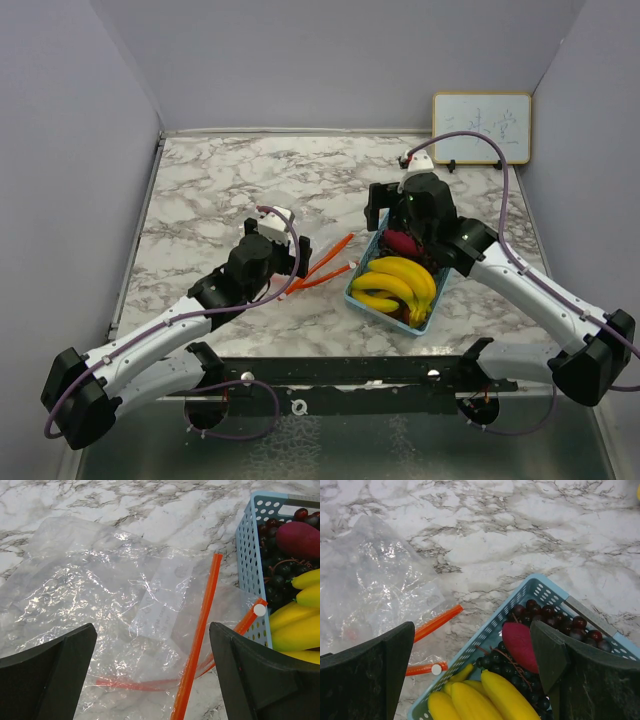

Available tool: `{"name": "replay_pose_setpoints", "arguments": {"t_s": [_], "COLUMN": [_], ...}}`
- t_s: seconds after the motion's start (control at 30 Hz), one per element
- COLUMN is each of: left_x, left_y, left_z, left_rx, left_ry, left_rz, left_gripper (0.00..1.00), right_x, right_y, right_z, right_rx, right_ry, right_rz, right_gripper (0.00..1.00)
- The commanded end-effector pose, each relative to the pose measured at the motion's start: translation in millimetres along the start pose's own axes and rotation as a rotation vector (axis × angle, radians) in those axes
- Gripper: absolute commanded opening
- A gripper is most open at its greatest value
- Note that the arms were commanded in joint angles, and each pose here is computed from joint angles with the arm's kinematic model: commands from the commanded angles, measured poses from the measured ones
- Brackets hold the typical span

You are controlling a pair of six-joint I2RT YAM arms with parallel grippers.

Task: Place the food in the zip-top bag and seal the zipper
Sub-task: Pick up the zipper food storage bag at the center of the board.

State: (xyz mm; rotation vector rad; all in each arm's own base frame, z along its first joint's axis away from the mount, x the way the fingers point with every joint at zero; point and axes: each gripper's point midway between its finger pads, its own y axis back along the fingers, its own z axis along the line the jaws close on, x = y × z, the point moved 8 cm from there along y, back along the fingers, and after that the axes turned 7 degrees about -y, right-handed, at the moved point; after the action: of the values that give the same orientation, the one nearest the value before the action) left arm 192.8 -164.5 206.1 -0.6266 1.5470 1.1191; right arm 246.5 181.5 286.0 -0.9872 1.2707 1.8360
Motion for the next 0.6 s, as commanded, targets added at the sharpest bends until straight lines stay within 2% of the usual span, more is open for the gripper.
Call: {"name": "replay_pose_setpoints", "arguments": {"t_s": [0.0,0.3,0.47,0.57], "left_x": [-9,-5,2,11], "left_y": [0,-2,-8,-11], "left_z": [0,-3,-12,-15], "left_rx": [-0.019,0.017,0.078,0.071], "left_ry": [0.009,-0.001,-0.021,-0.041], "left_rz": [-0.031,-0.032,0.009,0.035], "left_gripper": [0.99,0.96,0.91,0.9], "right_x": [-4,0,1,0], "right_y": [-3,4,8,11], "right_z": [-1,-5,-18,-18], "right_rx": [0.046,0.018,0.116,0.089], "right_ry": [-0.016,0.044,0.026,0.017], "right_rz": [-0.02,-0.025,-0.036,-0.046], "right_gripper": [1.0,1.0,1.0,1.0]}}
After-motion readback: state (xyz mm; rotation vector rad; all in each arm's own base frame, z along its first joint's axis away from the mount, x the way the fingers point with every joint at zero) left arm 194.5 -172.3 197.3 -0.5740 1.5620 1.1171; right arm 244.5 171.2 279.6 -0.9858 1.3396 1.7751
